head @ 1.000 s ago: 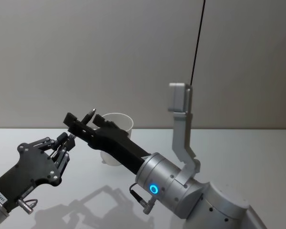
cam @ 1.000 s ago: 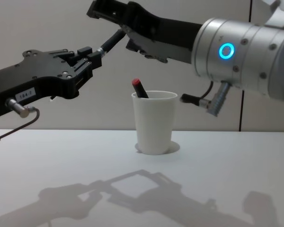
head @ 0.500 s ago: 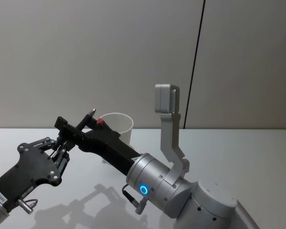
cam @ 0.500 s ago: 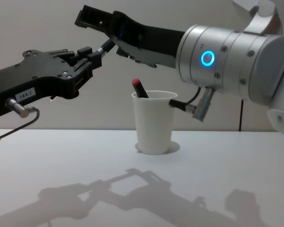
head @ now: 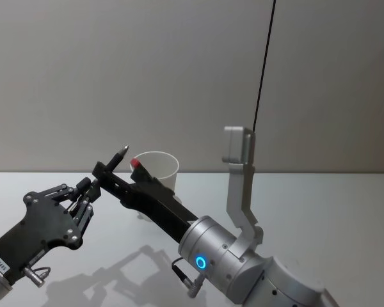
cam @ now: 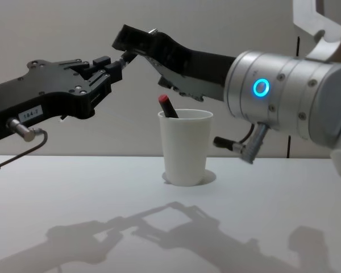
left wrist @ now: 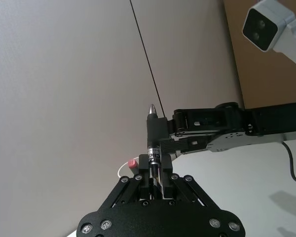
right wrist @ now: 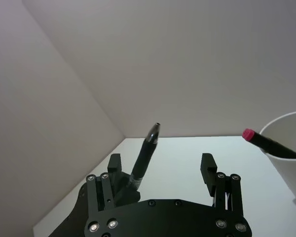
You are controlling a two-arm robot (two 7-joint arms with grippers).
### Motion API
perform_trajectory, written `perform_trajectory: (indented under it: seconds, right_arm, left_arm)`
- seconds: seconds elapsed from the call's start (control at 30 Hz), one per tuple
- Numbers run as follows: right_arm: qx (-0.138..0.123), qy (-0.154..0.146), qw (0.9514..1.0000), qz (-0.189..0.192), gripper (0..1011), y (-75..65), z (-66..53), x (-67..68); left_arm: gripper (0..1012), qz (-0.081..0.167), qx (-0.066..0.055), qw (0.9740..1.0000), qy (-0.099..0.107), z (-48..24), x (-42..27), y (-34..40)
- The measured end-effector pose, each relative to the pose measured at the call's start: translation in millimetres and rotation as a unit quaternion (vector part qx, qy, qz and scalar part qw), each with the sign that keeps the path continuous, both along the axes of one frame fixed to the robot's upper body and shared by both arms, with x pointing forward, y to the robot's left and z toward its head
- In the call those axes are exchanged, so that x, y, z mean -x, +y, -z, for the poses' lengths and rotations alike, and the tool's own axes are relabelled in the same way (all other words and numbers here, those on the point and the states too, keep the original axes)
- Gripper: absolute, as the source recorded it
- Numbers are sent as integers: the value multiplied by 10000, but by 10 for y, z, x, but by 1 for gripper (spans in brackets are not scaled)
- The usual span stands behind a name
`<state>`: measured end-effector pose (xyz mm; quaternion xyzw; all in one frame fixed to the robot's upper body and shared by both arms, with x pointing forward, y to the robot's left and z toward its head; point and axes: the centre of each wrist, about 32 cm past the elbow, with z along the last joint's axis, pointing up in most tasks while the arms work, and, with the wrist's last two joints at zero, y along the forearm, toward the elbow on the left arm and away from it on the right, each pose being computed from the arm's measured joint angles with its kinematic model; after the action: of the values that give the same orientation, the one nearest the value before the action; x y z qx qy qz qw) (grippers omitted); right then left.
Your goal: Place the pen into the pen holder.
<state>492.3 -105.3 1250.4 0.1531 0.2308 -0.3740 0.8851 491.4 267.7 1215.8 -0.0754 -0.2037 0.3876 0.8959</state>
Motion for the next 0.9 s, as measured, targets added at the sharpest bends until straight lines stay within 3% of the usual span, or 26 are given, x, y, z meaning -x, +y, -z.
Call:
perform_trajectory:
  seconds: [0.5, 0.9]
  right_arm:
    - [-729, 601, 9954, 138, 1001, 29, 109, 119]
    - [-1009, 751, 9920, 135, 1001, 64, 121, 147]
  left_arm:
    - [145, 23, 42, 10000, 8, 10, 0, -8]
    - [145, 71, 129, 9999, -3, 32, 2, -17]
